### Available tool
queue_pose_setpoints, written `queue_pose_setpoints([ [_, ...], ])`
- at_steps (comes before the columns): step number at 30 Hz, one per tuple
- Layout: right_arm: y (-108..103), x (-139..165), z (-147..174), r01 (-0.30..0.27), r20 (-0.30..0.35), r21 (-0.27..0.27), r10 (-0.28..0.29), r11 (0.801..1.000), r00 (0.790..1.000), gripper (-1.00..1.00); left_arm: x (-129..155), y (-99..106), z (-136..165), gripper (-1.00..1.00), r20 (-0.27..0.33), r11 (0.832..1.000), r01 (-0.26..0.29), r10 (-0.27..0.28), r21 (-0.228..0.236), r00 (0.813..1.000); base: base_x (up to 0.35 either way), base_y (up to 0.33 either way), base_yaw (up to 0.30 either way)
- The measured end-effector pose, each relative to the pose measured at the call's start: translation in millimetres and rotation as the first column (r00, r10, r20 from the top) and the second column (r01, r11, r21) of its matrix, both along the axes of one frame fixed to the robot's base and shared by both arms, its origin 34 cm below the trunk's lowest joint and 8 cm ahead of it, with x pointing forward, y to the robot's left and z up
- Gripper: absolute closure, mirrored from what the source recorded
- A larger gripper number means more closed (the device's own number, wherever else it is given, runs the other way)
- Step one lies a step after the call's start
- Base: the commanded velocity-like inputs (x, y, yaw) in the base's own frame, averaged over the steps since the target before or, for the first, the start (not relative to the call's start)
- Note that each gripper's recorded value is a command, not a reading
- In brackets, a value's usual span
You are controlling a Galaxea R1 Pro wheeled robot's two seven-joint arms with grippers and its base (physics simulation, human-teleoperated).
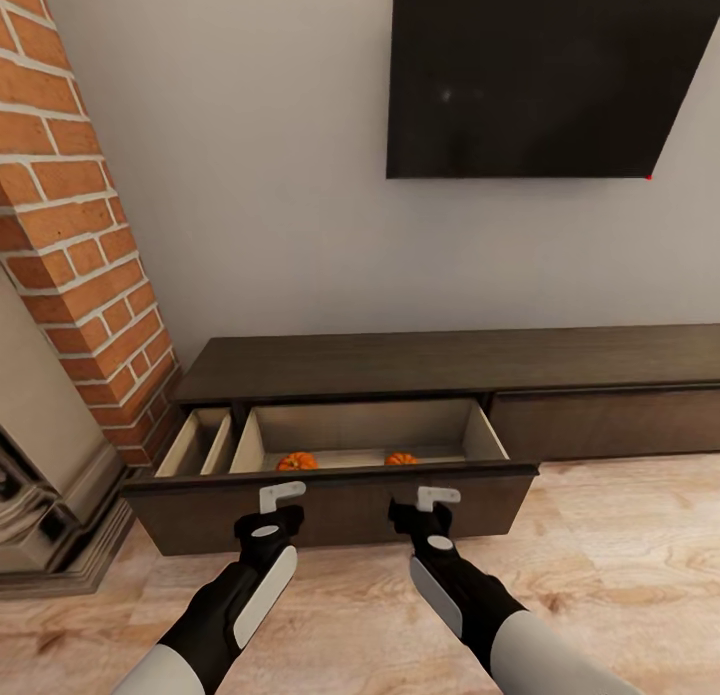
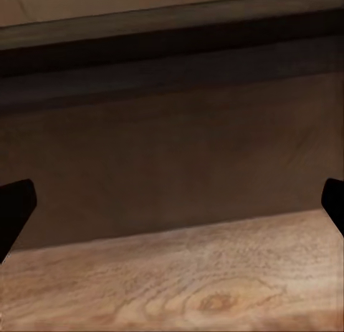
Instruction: Place each of the two pumpkins and all three candles from the living room inside a cabinet in the living room (use any cabinet), then make sure every cabinet is closed, and position the cauldron so it is next to a table in the living room.
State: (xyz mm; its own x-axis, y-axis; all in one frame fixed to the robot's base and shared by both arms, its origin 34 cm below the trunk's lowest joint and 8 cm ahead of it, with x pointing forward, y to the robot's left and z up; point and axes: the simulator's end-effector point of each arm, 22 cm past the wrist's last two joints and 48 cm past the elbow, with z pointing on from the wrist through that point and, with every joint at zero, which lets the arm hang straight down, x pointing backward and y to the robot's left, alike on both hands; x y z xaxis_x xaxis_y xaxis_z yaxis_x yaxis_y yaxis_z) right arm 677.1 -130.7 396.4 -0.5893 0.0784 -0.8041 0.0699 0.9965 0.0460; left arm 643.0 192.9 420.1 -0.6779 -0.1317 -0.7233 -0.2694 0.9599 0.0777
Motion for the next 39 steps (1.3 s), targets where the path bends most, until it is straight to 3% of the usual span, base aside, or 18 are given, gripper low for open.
queue_pose_setpoints([
  [6,5.6,-6.0,-18.0,-0.033,-0.005,0.023,0.033,0.999,0.999,-1.0,-2.0,0.4,-10.1,-1.0,0.007,1.0,0.0,0.0,0.002,1.0,0.0,0.0,0.0],
  [10,1.2,-12.1,-33.9,-0.03,-0.009,0.017,0.03,0.999,0.999,-1.0,0.4,-0.6,-13.4,-1.0,0.045,1.0,-0.007,0.007,-0.003,0.999,0.0,0.0,0.0],
  [17,-2.5,-16.2,-51.5,-0.022,-0.015,0.015,0.022,1.0,1.0,-1.0,3.4,-0.4,-20.0,-1.0,0.071,0.998,0.02,-0.024,0.053,0.997,0.0,0.0,0.0],
  [22,-2.9,-17.2,-60.6,-0.017,-0.015,0.018,0.018,1.0,1.0,-1.0,4.1,0.0,-28.2,-1.0,0.074,0.998,0.016,-0.02,0.053,0.997,0.0,0.0,0.0],
  [29,-4.3,-9.1,-50.7,0.0,0.05,0.034,-0.002,0.999,0.999,-1.0,3.6,-2.4,-30.1,-1.0,0.074,0.998,0.022,-0.026,0.054,0.997,0.0,0.0,0.0],
  [34,-6.2,-2.1,-39.4,0.018,0.111,0.05,-0.023,0.999,0.994,-1.0,1.9,-13.2,-30.1,-1.0,0.076,0.996,0.057,-0.062,0.067,0.995,0.0,0.0,0.0],
  [39,-6.7,-0.1,-35.6,0.024,0.131,0.057,-0.032,0.998,0.991,-1.0,1.2,-17.5,-30.0,-1.0,0.077,0.995,0.071,-0.077,0.072,0.994,0.0,0.0,0.0],
])
